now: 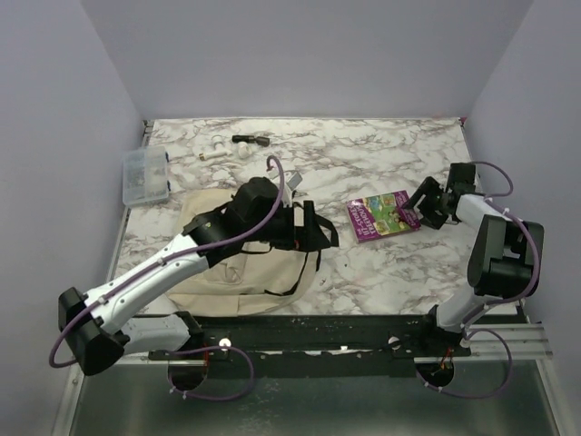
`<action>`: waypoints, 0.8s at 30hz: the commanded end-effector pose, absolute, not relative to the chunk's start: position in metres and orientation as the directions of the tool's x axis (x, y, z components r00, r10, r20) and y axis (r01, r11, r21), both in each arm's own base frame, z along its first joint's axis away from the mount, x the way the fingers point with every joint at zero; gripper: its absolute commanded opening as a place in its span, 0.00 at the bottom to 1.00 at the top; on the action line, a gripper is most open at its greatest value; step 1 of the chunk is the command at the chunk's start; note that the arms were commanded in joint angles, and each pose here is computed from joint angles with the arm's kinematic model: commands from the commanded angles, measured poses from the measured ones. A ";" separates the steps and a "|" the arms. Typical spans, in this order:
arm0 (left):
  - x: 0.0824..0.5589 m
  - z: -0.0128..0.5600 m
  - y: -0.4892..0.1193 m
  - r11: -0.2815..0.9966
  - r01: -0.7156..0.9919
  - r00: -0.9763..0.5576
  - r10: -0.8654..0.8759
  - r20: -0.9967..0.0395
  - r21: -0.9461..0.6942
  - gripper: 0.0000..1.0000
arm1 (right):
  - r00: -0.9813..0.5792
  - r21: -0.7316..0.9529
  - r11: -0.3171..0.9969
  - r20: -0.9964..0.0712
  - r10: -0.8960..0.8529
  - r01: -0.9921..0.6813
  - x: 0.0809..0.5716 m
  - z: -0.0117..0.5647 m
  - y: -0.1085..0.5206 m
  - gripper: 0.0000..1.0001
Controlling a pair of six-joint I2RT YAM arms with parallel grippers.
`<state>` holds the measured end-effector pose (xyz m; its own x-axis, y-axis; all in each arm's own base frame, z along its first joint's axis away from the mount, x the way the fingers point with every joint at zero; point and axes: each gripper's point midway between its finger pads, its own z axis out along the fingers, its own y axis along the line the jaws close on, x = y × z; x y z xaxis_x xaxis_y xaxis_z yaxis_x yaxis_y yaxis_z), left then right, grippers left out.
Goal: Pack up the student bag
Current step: Move the book to the center of the board.
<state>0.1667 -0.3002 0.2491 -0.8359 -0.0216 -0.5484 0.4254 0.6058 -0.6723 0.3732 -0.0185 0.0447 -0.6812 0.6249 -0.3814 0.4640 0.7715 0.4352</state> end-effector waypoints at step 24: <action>0.265 0.173 -0.428 0.709 0.009 -0.962 -0.186 -0.200 -0.705 0.84 | -0.682 0.502 0.790 -0.440 0.585 0.353 0.381 0.063 0.022 0.71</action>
<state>0.2469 -0.4150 0.1683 -0.9686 -0.1343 -0.2091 0.0498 0.7194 -0.6928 0.3697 0.0512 0.0832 -0.6961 0.6053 -0.3861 0.2798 0.7240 0.6306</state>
